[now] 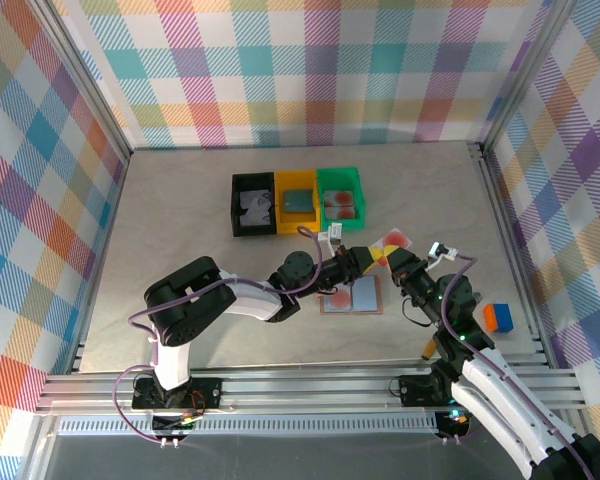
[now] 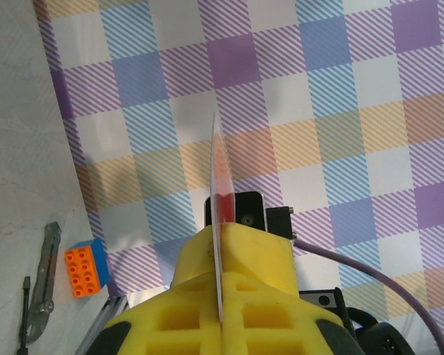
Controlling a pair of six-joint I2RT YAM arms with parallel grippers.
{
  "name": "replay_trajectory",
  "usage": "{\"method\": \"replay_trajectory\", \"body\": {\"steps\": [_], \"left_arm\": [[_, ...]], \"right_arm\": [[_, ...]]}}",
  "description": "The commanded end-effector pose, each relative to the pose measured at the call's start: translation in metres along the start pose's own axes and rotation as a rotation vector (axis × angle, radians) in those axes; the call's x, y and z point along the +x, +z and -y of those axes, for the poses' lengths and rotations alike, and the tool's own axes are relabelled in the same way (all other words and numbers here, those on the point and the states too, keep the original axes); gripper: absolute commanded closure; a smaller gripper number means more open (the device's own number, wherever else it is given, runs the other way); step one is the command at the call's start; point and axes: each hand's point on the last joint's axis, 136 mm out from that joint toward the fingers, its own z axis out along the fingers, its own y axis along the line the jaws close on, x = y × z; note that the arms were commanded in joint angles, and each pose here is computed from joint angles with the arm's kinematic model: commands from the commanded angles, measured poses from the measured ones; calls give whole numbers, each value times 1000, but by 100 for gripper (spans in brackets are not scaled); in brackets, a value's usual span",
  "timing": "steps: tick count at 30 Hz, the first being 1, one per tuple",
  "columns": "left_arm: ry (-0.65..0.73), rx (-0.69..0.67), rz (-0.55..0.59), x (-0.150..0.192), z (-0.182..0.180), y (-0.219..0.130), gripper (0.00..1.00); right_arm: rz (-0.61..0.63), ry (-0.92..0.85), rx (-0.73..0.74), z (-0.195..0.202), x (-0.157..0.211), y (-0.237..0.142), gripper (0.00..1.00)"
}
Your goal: Take the credit cards out of the card holder
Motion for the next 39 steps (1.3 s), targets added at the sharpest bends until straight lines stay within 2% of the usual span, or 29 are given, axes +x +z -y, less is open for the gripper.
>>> {"method": "replay_trajectory", "body": {"steps": [1, 5, 6, 9, 14, 19, 22, 27, 33, 39], "left_arm": [[18, 81, 1, 2, 21, 8, 100], [8, 73, -2, 3, 16, 8, 100], [6, 67, -2, 3, 14, 8, 100], [-3, 47, 4, -1, 7, 4, 100], [-11, 23, -4, -10, 0, -1, 100], [-12, -65, -54, -22, -15, -10, 100], [-7, -147, -95, -32, -29, -20, 100], [50, -303, -169, -54, -38, -39, 100], [225, -584, -299, -77, -43, -57, 100], [288, -769, -367, -104, -52, -65, 100]], "right_arm": [[2, -25, -29, -5, 1, 0, 100], [0, -43, -2, -3, 1, -3, 100], [1, -49, 5, -2, 1, -4, 97], [7, -54, 29, 2, 0, -7, 78], [-2, -69, 56, 7, 2, -9, 55], [17, -127, 87, 5, -3, -17, 18], [52, -153, 112, 5, -10, -25, 7], [66, -193, 139, 5, -13, -32, 1], [62, -234, 170, 11, -13, -35, 1], [35, -305, 192, 10, -11, -39, 1]]}}
